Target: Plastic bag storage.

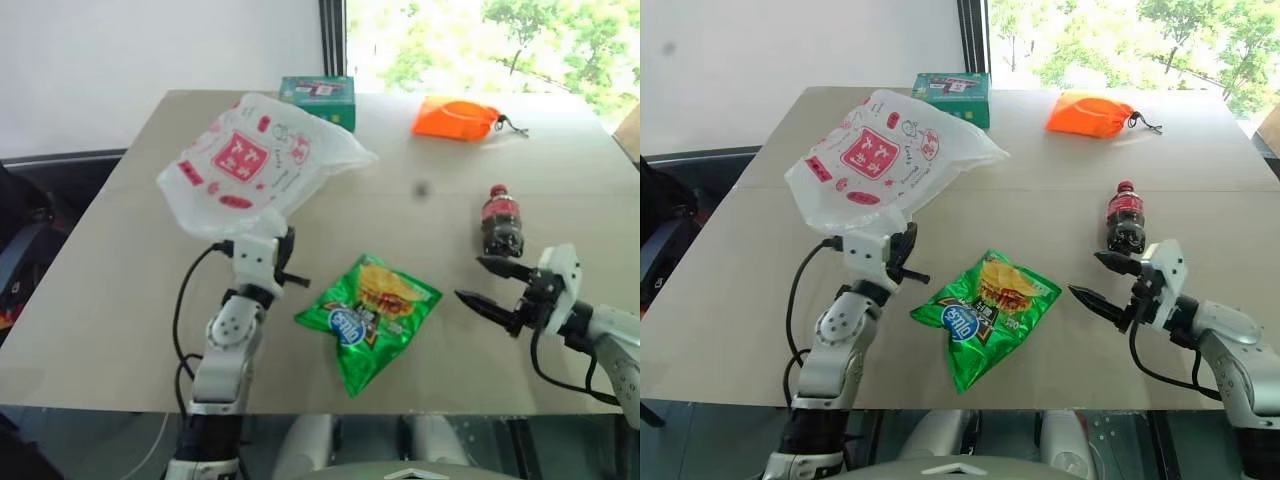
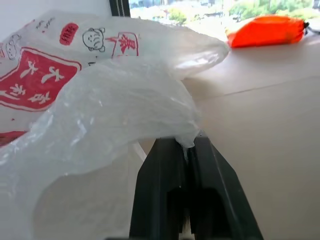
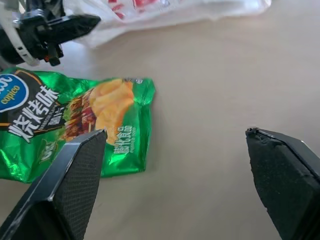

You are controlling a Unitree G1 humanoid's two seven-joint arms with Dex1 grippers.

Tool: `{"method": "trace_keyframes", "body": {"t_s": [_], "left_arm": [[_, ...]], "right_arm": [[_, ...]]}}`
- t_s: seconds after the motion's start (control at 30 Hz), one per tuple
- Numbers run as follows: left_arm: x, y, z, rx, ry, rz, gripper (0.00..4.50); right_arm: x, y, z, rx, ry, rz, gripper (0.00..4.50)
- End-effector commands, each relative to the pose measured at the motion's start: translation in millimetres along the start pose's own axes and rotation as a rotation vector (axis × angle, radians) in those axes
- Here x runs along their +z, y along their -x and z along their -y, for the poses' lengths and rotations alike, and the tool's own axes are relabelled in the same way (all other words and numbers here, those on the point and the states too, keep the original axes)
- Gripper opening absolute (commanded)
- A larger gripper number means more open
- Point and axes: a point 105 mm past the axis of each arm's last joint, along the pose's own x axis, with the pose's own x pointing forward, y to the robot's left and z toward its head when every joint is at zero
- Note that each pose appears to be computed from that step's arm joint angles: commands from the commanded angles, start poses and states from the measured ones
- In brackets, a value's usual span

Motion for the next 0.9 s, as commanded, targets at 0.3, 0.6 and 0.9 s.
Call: {"method": "trace_keyframes", "body": {"t_s": [0.3, 0.6, 0.9], "left_arm": [[2.6, 33.7, 3.7, -0.025, 0.030, 0.025, 0.08], [0.7, 27.7, 16.5, -0.062, 0.012, 0.006, 0.08], [-2.4, 23.4, 21.8, -0.077, 0.003, -0.002, 0.08]], "right_arm": [[-40.5, 10.2, -17.4, 0.089, -0.589, -0.227, 4.50], [-56.4, -54.2, -43.7, 0.080, -0.406, -0.190, 4.50], [-54.0, -80.2, -65.3, 0.181, -0.419, -0.185, 4.50]]}}
